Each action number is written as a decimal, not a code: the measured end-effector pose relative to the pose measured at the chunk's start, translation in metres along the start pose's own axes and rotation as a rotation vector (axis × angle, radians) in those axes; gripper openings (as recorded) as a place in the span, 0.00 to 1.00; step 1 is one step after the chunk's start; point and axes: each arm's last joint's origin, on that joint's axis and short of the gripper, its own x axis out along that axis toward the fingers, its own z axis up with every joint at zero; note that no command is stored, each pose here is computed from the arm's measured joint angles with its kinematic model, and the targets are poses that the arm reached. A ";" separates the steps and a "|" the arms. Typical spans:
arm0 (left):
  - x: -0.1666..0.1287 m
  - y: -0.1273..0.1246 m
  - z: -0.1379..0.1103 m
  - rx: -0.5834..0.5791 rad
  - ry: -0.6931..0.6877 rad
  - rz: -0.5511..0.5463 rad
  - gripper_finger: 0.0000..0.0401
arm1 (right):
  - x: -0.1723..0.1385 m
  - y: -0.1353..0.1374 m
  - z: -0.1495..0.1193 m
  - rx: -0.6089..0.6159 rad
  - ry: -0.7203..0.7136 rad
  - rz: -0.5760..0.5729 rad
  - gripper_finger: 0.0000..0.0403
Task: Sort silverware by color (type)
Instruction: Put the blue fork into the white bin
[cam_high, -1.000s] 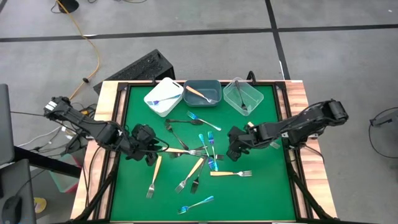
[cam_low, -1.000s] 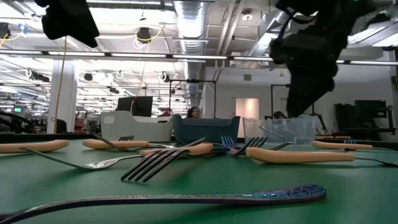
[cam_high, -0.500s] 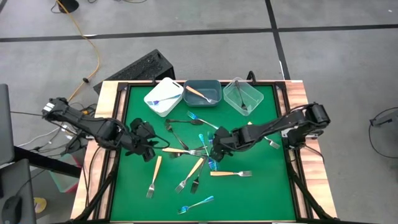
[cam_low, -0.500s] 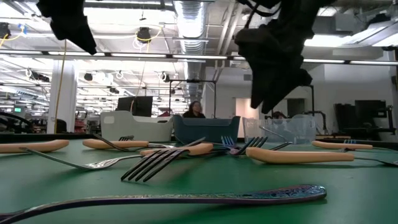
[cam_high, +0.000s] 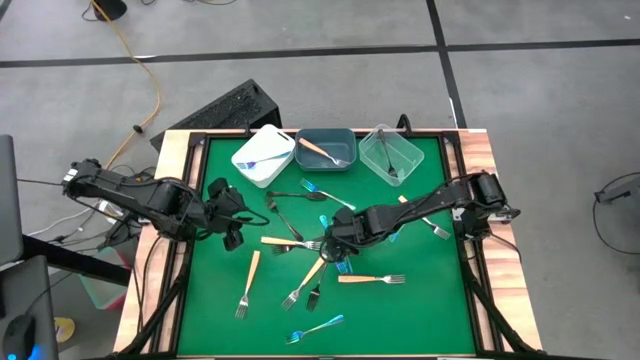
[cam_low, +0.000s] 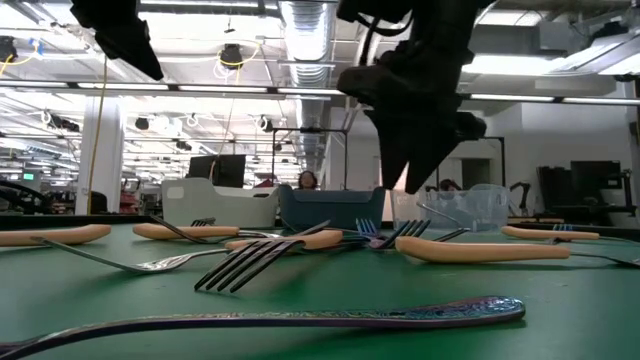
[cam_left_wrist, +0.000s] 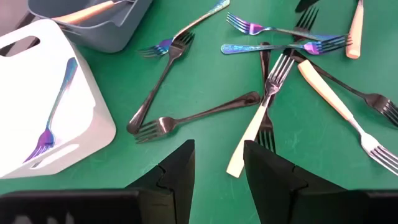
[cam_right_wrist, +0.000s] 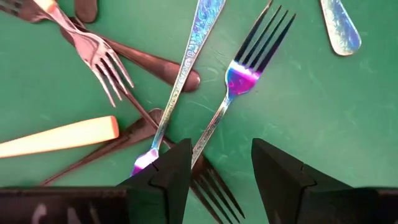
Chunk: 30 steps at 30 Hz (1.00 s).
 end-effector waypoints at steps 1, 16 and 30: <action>-0.001 0.000 0.000 -0.001 -0.002 -0.001 0.31 | 0.003 0.001 0.000 0.002 0.004 -0.005 0.45; -0.002 0.001 -0.001 0.004 0.010 -0.015 0.31 | 0.022 -0.004 0.013 0.052 0.037 -0.052 0.47; -0.001 0.001 -0.001 0.014 0.007 -0.007 0.31 | 0.030 -0.004 0.017 0.069 0.039 -0.050 0.54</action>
